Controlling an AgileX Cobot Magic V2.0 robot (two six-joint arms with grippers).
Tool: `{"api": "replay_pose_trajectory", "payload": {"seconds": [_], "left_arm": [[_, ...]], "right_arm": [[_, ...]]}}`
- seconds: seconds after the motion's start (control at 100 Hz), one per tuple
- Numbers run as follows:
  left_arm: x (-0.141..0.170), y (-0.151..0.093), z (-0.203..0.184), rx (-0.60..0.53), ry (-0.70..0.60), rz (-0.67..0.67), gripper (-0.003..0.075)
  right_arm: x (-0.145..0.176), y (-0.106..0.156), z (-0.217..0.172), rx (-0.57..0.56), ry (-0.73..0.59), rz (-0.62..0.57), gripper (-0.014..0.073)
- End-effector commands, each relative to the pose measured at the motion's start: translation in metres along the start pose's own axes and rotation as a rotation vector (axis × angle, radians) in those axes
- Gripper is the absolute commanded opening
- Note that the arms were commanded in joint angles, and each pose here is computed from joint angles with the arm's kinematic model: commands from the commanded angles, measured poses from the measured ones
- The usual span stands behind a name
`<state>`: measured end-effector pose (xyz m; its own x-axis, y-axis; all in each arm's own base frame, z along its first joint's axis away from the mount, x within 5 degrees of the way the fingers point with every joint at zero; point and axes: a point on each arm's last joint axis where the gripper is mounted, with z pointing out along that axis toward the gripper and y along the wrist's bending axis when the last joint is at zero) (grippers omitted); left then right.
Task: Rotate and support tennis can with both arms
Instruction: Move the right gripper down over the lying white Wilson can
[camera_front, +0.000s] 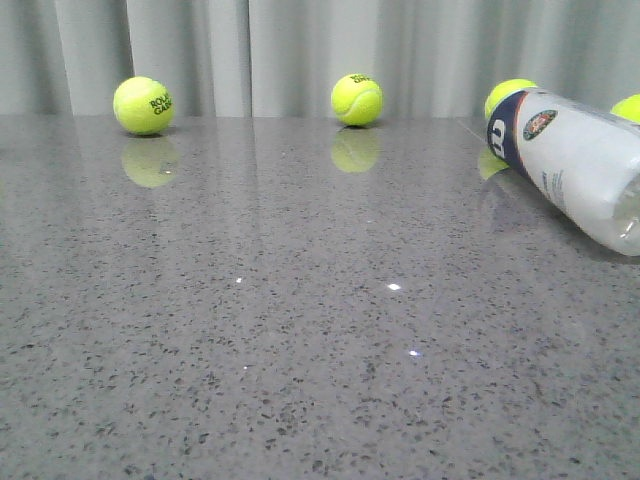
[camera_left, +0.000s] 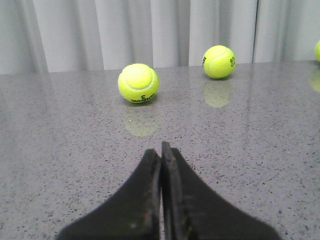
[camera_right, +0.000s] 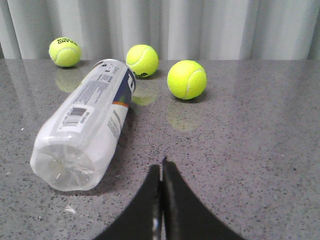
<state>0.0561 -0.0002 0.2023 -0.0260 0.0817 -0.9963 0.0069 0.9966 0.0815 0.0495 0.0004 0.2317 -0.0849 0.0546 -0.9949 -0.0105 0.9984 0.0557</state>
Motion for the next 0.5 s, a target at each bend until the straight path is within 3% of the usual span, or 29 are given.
{"api": "replay_pose_trajectory", "payload": {"seconds": [0.0, 0.21, 0.49], "left_arm": [[0.006, -0.001, -0.001, 0.003, -0.069, -0.01, -0.0019], [0.006, -0.001, -0.001, 0.003, -0.069, -0.01, -0.0019], [0.006, -0.001, -0.001, 0.003, -0.069, -0.01, -0.0019]], "right_arm": [[-0.034, 0.001, -0.004, 0.006, -0.032, -0.016, -0.0061], [-0.079, 0.003, 0.0, 0.017, 0.07, -0.014, -0.0061], [-0.113, 0.006, 0.033, 0.02, 0.158, -0.011, -0.0061]]}}
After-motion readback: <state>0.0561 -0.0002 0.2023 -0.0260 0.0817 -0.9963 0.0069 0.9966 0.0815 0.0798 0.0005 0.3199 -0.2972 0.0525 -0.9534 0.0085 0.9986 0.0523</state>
